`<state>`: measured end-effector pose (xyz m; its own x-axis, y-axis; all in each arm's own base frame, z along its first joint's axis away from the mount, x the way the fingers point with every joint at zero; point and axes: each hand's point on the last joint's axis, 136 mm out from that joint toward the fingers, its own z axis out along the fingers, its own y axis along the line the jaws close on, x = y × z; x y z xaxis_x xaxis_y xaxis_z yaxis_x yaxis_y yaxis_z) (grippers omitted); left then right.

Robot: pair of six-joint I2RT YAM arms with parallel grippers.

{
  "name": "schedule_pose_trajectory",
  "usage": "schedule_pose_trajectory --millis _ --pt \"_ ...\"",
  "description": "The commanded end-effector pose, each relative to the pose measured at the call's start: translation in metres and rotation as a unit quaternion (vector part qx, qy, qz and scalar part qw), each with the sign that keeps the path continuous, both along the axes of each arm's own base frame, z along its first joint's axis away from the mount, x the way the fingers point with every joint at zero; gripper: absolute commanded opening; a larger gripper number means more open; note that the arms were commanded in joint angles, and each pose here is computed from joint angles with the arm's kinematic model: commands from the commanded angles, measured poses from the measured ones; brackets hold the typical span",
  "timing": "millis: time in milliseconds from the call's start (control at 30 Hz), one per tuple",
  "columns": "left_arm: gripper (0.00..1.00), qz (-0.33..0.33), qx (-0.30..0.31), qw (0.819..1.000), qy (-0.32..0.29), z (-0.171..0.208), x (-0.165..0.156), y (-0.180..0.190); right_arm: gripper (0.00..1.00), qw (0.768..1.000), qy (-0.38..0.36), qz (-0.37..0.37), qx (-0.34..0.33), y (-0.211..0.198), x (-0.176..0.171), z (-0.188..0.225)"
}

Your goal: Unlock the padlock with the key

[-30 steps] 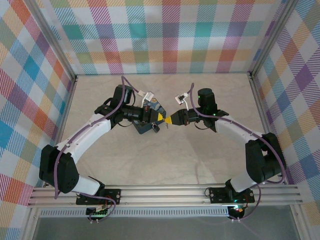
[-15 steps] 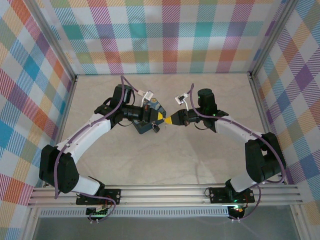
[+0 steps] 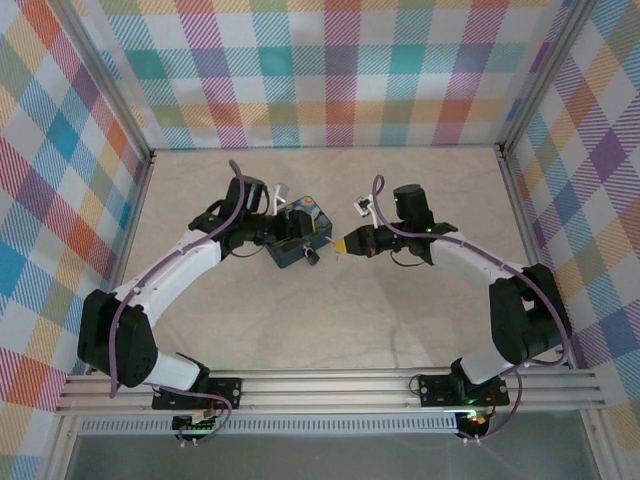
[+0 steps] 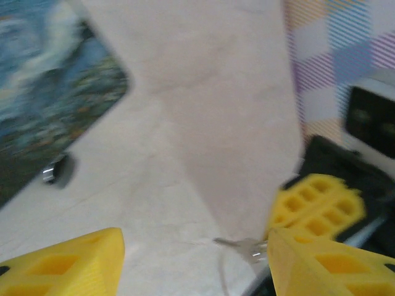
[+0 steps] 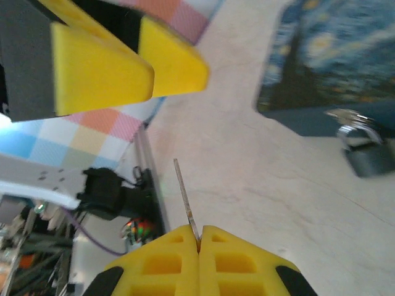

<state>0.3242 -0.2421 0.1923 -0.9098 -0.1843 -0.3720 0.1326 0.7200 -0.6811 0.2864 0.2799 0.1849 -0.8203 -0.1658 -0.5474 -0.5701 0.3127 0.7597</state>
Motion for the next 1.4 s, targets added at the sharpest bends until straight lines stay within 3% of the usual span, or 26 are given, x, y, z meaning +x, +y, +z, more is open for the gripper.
schedule_pose_trajectory --millis 0,233,700,1000,1367 --pt "0.64 0.128 0.078 0.989 0.022 -0.040 0.003 0.024 0.00 0.994 0.023 -0.067 -0.087 -0.026 0.015 -0.038" --pt "0.69 0.242 0.175 0.954 0.013 -0.086 -0.002 0.013 0.00 0.974 0.041 -0.152 -0.164 -0.058 0.030 -0.059" --pt "0.70 0.352 0.240 0.905 0.009 -0.133 0.029 -0.004 0.00 0.968 0.031 -0.184 -0.165 -0.077 0.026 -0.051" --pt "0.58 0.367 0.258 0.894 0.004 -0.156 0.050 -0.017 0.00 0.972 0.034 -0.176 -0.152 -0.077 0.023 -0.050" --pt "0.37 0.364 0.271 0.891 0.030 -0.167 0.042 -0.014 0.01 0.973 0.046 -0.166 -0.152 -0.076 0.017 -0.057"
